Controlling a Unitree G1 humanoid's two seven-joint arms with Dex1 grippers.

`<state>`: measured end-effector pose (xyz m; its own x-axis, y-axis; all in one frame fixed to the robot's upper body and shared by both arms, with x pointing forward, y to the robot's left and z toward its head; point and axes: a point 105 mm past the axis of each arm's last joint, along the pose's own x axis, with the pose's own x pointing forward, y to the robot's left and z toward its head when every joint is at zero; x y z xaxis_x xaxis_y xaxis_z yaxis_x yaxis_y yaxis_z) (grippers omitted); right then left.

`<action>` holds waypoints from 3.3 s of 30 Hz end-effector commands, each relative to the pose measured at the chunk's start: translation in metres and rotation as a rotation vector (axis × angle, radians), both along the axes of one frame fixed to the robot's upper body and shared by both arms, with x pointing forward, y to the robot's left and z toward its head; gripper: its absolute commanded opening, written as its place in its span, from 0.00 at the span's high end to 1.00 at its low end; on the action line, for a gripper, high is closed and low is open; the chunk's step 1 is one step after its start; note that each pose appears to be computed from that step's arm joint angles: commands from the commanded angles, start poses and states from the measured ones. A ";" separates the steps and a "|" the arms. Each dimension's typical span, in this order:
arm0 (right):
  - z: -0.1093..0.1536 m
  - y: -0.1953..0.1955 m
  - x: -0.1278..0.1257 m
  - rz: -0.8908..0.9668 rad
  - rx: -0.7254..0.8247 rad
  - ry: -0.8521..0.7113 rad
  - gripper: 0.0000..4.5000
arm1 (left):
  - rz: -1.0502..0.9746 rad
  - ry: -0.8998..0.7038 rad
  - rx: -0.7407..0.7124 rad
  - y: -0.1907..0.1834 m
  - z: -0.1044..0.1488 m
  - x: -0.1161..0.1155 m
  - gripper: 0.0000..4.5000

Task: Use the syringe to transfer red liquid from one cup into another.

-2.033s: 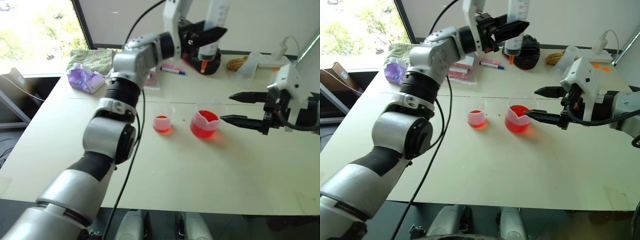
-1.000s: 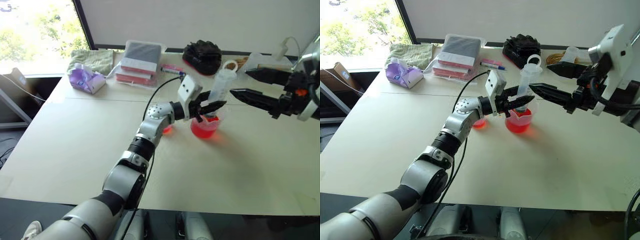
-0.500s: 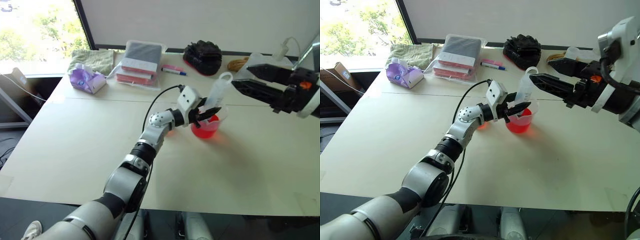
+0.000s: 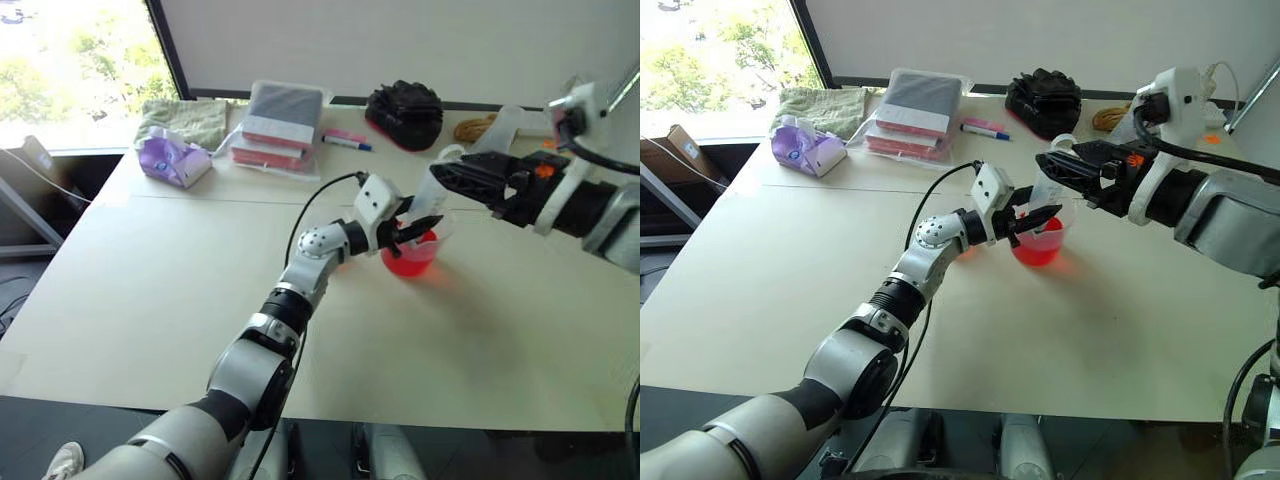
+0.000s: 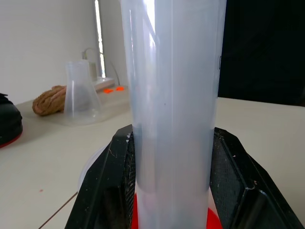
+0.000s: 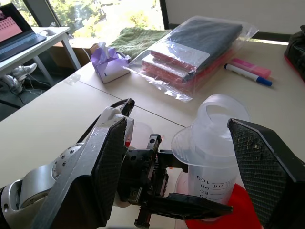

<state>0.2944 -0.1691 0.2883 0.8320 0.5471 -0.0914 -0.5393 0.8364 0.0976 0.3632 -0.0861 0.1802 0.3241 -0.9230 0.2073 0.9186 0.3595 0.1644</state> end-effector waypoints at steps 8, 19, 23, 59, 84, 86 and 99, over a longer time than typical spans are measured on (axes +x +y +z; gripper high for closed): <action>0.019 -0.014 0.007 -0.103 0.014 -0.067 0.22 | -0.040 -0.020 -0.036 -0.010 0.009 -0.011 0.65; 0.019 0.022 0.013 -0.061 0.107 -0.068 0.22 | -0.051 -0.018 -0.033 -0.011 0.009 -0.013 0.65; 0.016 0.027 0.019 -0.086 0.124 -0.064 0.22 | -0.055 -0.019 -0.034 -0.011 0.009 -0.014 0.65; 0.053 0.018 0.012 -0.133 0.123 -0.306 0.99 | -0.104 0.006 -0.019 -0.015 -0.004 -0.029 0.65; 0.070 0.005 0.010 -0.153 0.172 -0.337 0.99 | -0.120 0.024 0.001 -0.015 -0.011 -0.036 0.65; 0.070 0.005 0.010 -0.153 0.172 -0.338 0.99 | -0.120 0.024 0.001 -0.015 -0.011 -0.035 0.65; 0.068 0.005 0.010 -0.143 0.169 -0.329 0.99 | -0.116 0.019 -0.005 -0.016 -0.008 -0.034 0.65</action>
<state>0.3174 -0.1483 0.3033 0.8842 0.4635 0.0586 -0.4671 0.8792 0.0944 0.3557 -0.0711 0.1769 0.3615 -0.8986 0.2485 0.9138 0.3945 0.0971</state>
